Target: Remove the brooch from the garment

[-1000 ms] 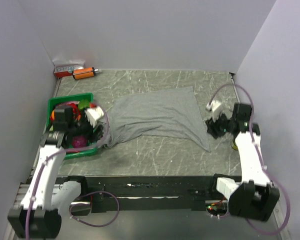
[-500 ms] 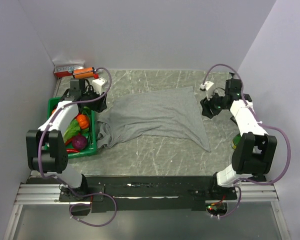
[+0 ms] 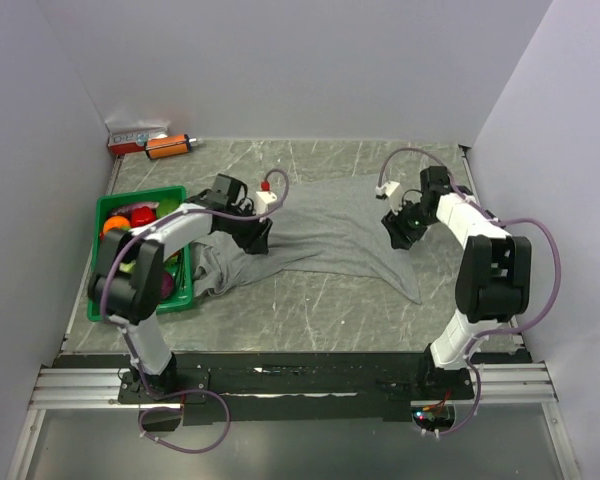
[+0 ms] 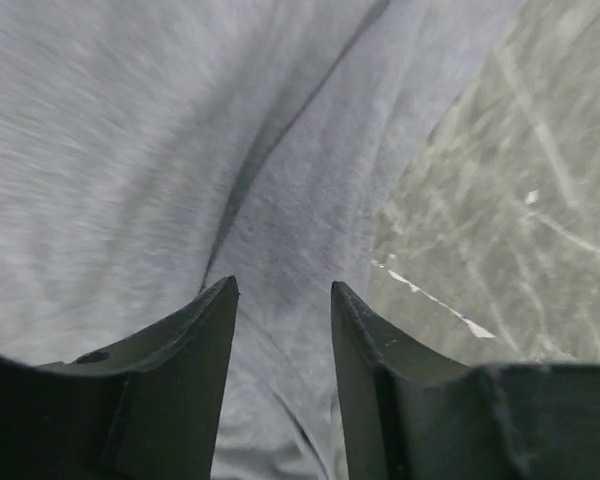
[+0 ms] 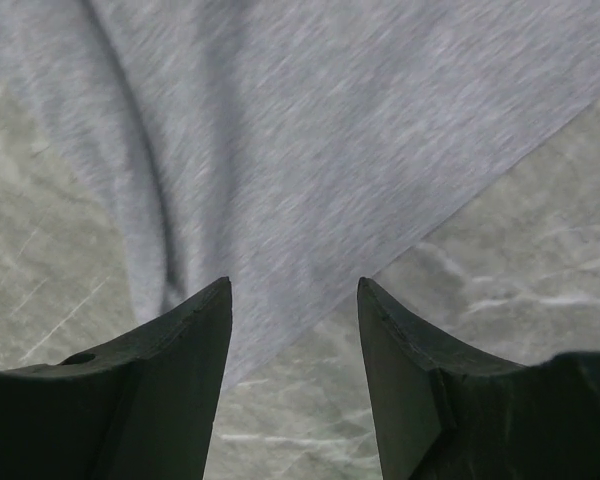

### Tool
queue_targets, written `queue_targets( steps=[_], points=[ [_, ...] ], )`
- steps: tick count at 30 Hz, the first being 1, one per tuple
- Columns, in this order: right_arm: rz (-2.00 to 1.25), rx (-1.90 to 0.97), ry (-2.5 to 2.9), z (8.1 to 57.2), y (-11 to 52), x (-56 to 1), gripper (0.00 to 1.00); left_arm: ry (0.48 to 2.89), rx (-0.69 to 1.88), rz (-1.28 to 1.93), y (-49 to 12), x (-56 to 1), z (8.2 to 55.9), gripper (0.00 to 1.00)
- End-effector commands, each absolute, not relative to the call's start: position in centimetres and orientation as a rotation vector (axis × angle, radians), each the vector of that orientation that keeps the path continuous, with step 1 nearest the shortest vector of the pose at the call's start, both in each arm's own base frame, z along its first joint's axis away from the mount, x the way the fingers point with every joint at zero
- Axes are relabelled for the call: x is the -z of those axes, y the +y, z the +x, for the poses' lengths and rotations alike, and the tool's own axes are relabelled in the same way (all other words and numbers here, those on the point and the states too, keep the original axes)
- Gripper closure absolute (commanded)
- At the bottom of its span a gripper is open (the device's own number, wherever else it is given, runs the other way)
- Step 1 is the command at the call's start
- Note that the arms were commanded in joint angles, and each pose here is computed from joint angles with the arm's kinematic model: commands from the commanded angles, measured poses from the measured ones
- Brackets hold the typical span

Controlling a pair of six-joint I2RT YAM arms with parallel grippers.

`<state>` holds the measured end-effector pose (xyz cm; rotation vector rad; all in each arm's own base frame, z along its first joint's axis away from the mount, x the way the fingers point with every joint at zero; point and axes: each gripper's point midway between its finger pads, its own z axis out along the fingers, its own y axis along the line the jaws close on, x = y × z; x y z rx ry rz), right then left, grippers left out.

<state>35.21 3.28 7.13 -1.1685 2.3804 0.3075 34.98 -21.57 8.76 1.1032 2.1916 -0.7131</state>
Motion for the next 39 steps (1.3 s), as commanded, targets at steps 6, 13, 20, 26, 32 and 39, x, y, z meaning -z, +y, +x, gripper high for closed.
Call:
queue_targets(
  steps=[6,13,20,26,32,39],
  points=[
    [-1.1,-0.309,2.302,39.5,4.7,-11.0,0.41,2.304,0.493,1.002,-20.9,-6.6,38.5,0.56],
    [-1.085,-0.29,2.314,41.1,4.5,-10.2,0.41,2.382,0.553,1.006,-20.9,-5.2,36.6,0.6],
    [-1.099,-0.307,2.295,42.7,5.9,-10.7,0.41,2.416,0.534,1.037,-20.7,-4.3,35.4,0.65],
    [-1.113,-0.283,2.291,43.3,5.9,-10.3,0.41,2.443,0.503,1.068,-20.0,-3.4,34.7,0.66],
    [-1.083,-0.27,2.31,44.8,6.0,-9.7,0.41,2.444,0.503,1.095,-19.9,-3.2,34.3,0.79],
    [-1.077,-0.253,2.3,46.1,6.7,-9.8,0.41,2.381,0.551,1.09,-21.0,-5.5,35.0,0.99]
  ],
)
